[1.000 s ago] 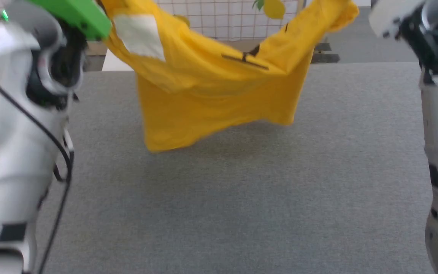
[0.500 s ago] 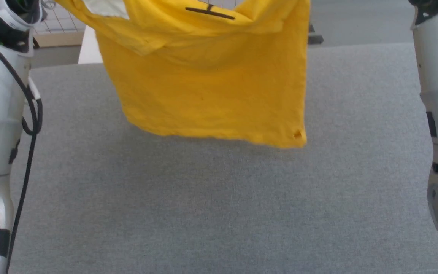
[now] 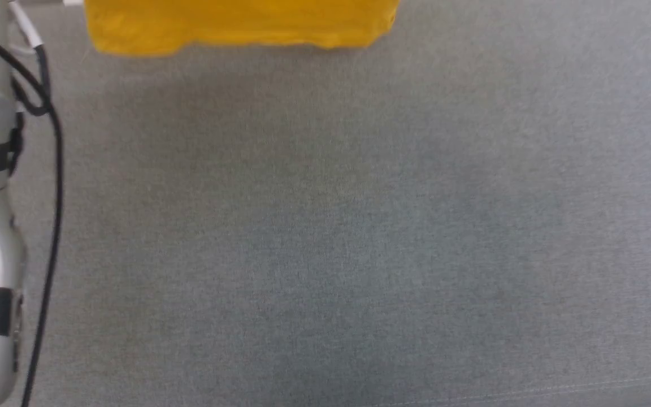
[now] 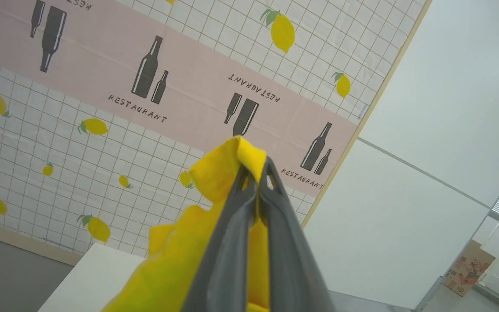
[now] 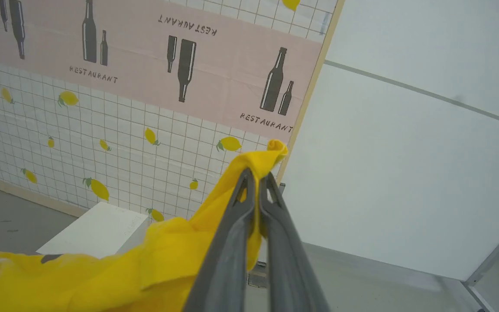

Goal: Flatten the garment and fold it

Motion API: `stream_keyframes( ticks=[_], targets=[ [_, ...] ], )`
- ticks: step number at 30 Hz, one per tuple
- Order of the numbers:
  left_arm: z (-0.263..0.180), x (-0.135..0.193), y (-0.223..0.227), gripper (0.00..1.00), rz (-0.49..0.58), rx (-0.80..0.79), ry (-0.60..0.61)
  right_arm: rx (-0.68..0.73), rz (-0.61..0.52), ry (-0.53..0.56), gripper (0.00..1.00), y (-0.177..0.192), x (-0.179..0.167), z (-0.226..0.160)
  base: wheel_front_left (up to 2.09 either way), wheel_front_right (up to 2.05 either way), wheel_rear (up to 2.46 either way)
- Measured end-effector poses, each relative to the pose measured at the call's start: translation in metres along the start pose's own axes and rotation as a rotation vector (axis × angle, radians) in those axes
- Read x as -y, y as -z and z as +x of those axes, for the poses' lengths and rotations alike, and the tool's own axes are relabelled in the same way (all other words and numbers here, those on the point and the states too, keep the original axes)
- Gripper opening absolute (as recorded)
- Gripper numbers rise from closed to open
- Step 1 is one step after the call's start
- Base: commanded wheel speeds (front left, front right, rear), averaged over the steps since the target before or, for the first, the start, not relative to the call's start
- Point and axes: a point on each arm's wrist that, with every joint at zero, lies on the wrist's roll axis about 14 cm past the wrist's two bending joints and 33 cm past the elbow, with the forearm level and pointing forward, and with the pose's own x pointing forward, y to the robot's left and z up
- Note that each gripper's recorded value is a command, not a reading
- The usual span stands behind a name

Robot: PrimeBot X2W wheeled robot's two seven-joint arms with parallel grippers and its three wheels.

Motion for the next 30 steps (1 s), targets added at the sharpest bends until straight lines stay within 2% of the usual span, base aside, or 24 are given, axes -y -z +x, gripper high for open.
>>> stream_keyframes(
  ticks=[4, 10, 15, 17, 21, 24, 30],
  targets=[
    [0.006, -0.014, 0.031, 0.00, -0.056, 0.021, -0.004, -0.013, -0.062, 0.020, 0.00, 0.034, 0.003, 0.015, 0.00, 0.00, 0.00],
    [0.001, -0.039, 0.055, 0.00, -0.050, 0.022, 0.012, -0.002, -0.180, 0.012, 0.00, 0.064, -0.001, 0.029, 0.00, 0.00, 0.00],
    [-0.005, -0.071, 0.074, 0.00, -0.025, -0.042, -0.006, -0.016, -0.194, -0.025, 0.00, 0.090, -0.018, 0.041, 0.00, 0.00, 0.00],
    [-0.010, -0.091, 0.090, 0.00, -0.052, -0.087, -0.036, -0.049, -0.208, -0.055, 0.00, 0.112, -0.027, 0.044, 0.00, 0.00, 0.00],
    [-0.042, -0.135, 0.150, 0.00, -0.078, -0.291, -0.116, -0.118, -0.174, -0.111, 0.00, 0.155, -0.046, 0.042, 0.00, 0.00, 0.00],
    [-0.070, -0.156, 0.170, 0.00, -0.098, -0.397, -0.158, -0.154, -0.102, -0.130, 0.00, 0.173, -0.054, 0.035, 0.00, 0.00, 0.00],
    [-0.106, -0.153, 0.168, 0.00, -0.193, -0.469, -0.177, -0.196, -0.002, -0.135, 0.00, 0.186, -0.046, 0.011, 0.00, 0.00, 0.00]
  ],
)
